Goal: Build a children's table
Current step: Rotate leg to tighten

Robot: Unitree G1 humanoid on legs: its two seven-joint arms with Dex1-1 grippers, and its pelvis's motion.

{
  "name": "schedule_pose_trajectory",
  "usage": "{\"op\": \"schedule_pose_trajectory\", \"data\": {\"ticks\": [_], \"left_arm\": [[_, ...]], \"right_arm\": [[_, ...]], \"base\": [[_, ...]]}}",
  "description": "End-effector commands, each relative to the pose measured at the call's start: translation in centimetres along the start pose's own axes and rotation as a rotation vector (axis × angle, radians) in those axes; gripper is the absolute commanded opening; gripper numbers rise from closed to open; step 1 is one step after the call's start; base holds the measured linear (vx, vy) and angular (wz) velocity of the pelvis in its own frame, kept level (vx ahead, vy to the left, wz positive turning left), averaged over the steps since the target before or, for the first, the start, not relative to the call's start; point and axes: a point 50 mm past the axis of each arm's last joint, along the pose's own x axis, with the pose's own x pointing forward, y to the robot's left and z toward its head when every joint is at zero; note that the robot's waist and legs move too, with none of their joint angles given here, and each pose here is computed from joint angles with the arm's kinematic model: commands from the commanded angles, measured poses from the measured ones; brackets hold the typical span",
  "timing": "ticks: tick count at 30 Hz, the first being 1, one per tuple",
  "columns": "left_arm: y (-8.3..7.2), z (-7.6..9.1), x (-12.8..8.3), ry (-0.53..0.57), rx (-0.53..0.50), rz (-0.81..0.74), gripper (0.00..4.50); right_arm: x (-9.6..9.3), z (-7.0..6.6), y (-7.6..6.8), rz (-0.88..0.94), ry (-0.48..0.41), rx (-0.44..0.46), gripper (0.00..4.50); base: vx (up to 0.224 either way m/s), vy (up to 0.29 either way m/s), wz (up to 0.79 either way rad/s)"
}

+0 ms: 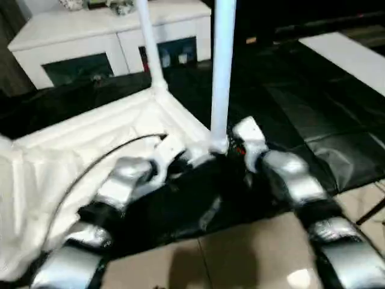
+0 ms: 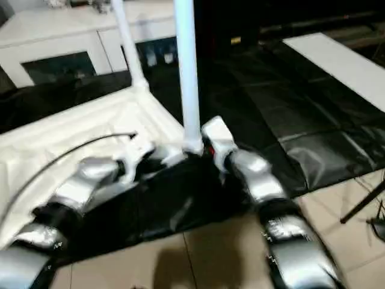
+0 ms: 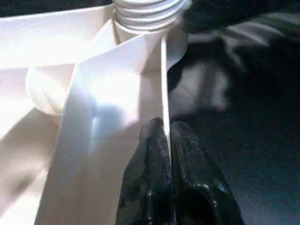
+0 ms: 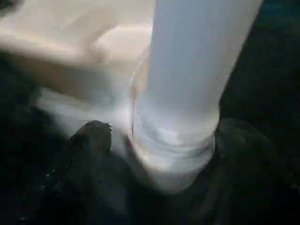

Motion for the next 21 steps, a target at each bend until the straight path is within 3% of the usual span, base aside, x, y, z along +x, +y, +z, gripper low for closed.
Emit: {"op": "schedule_pose_trajectory", "data": {"ticks": [1, 7, 15, 21], "left_arm": [[-1.3, 0.2, -0.4, -0.06, 0.03, -0.164, 0.0], [-2.0, 0.0, -1.9, -0.064, 0.02, -0.301, 0.0], [-1.8, -0.2, -2.4, -0.049, 0.019, -0.303, 0.0], [-1.8, -0.3, -2.5, -0.043, 0.018, -0.297, 0.0]], "right_arm": [[0.0, 0.3, 1.2, 0.146, -0.005, -0.022, 3.87], [-0.9, 1.1, 1.0, 0.222, -0.046, -0.002, 3.87], [-1.5, 1.2, 1.6, 0.337, -0.035, -0.003, 3.87], [-1.7, 0.6, 1.5, 0.343, 0.002, -0.012, 3.35]], "base": [[0.0, 0.0, 0.0], [0.0, 0.0, 0.0], [0.0, 0.0, 0.0], [0.0, 0.0, 0.0]]}}
